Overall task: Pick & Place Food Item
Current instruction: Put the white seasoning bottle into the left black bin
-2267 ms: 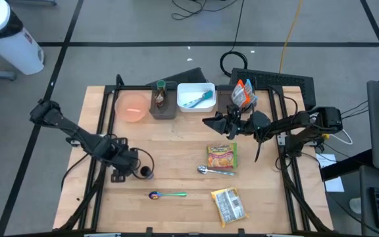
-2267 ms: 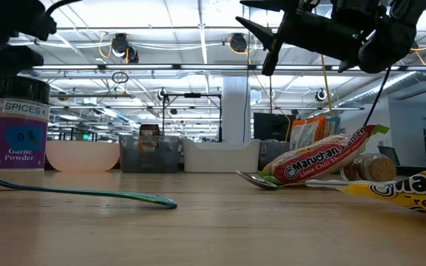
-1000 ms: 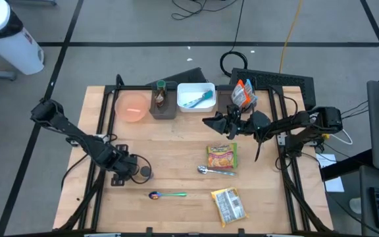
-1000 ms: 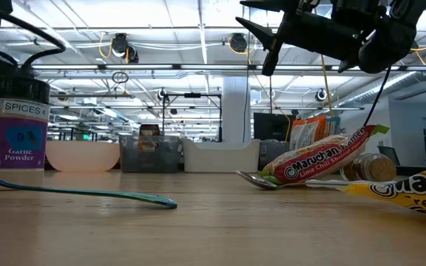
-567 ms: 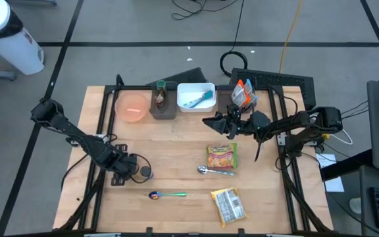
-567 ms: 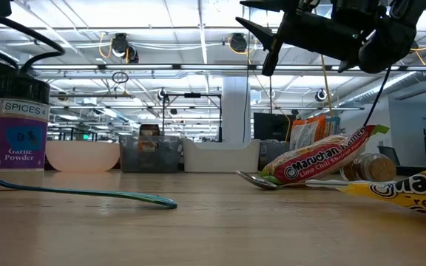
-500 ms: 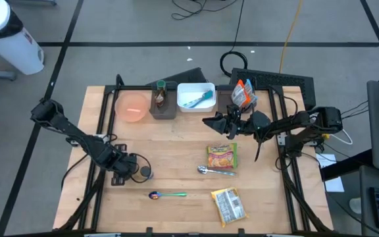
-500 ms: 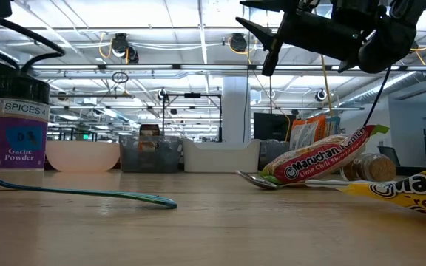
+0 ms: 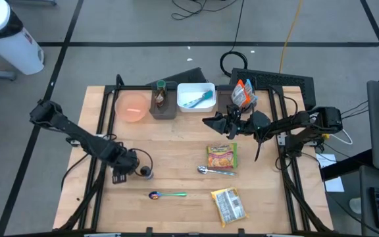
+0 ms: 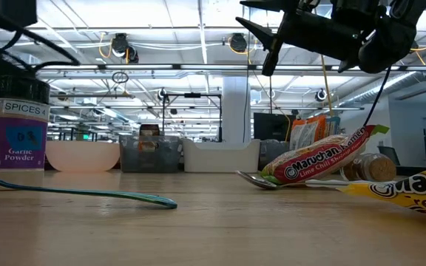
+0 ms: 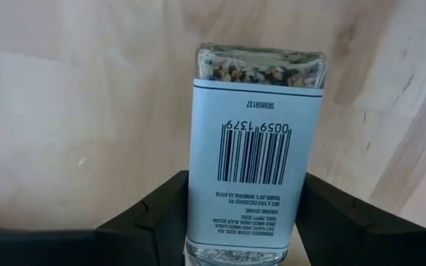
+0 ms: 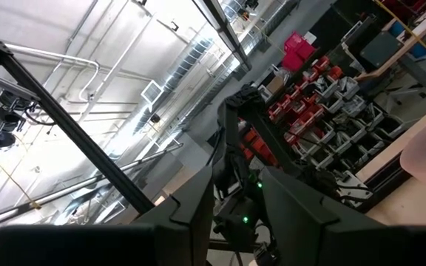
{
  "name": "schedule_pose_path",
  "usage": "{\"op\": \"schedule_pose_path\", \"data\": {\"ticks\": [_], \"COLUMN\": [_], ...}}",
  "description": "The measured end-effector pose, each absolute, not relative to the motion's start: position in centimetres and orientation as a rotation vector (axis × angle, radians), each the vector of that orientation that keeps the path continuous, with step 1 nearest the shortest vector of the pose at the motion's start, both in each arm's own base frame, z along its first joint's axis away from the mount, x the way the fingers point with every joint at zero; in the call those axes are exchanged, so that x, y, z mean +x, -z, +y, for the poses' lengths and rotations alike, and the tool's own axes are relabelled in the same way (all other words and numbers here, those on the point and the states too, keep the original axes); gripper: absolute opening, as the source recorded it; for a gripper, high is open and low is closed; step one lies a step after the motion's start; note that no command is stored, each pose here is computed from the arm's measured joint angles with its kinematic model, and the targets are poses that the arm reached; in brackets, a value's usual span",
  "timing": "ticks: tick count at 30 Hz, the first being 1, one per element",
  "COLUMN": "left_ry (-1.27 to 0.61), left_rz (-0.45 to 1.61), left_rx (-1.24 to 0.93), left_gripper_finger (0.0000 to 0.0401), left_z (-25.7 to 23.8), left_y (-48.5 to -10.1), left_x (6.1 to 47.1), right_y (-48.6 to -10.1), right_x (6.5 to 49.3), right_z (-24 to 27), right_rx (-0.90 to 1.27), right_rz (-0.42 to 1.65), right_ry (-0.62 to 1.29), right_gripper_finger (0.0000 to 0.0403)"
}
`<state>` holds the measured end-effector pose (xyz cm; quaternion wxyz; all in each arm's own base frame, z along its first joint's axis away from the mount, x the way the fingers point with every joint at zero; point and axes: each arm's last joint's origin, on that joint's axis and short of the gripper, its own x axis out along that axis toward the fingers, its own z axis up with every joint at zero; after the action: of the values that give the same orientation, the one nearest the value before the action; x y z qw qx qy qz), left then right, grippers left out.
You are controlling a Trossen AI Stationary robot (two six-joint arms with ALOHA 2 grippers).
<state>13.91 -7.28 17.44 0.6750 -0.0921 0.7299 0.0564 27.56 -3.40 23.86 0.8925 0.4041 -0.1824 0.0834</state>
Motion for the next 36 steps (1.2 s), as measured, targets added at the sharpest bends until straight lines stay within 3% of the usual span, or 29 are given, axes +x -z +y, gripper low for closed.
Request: {"op": "schedule_pose_path", "data": {"ticks": [8, 21, 29, 36], "left_ry": [-0.163, -0.255, -0.255, -0.179], "left_rz": [1.552, 1.264, 0.979, 0.771], "left_rx": [-0.222, -0.250, -0.389, -0.468], "left_gripper_finger": [0.0208, 0.0208, 0.0208, 0.0208], "left_z": [-6.2, -2.3, 0.7, 1.7], "left_y": [-21.4, -31.0, -35.1, -36.5], "left_x": [16.1, 19.2, 21.2, 23.1], "right_y": [-24.2, -25.0, -28.3, -32.6], "right_x": [27.4, 28.2, 32.1, 34.2], "right_z": [-3.4, -2.2, -1.1, -1.6], "right_rx": [0.831, 0.765, 0.617, 0.409], "right_rz": [-0.411, -0.399, -0.140, -0.015], "right_ry": [-0.190, -0.225, -0.320, -0.281], "right_gripper_finger": [0.0112, 0.0112, 0.0115, 0.0158]}}
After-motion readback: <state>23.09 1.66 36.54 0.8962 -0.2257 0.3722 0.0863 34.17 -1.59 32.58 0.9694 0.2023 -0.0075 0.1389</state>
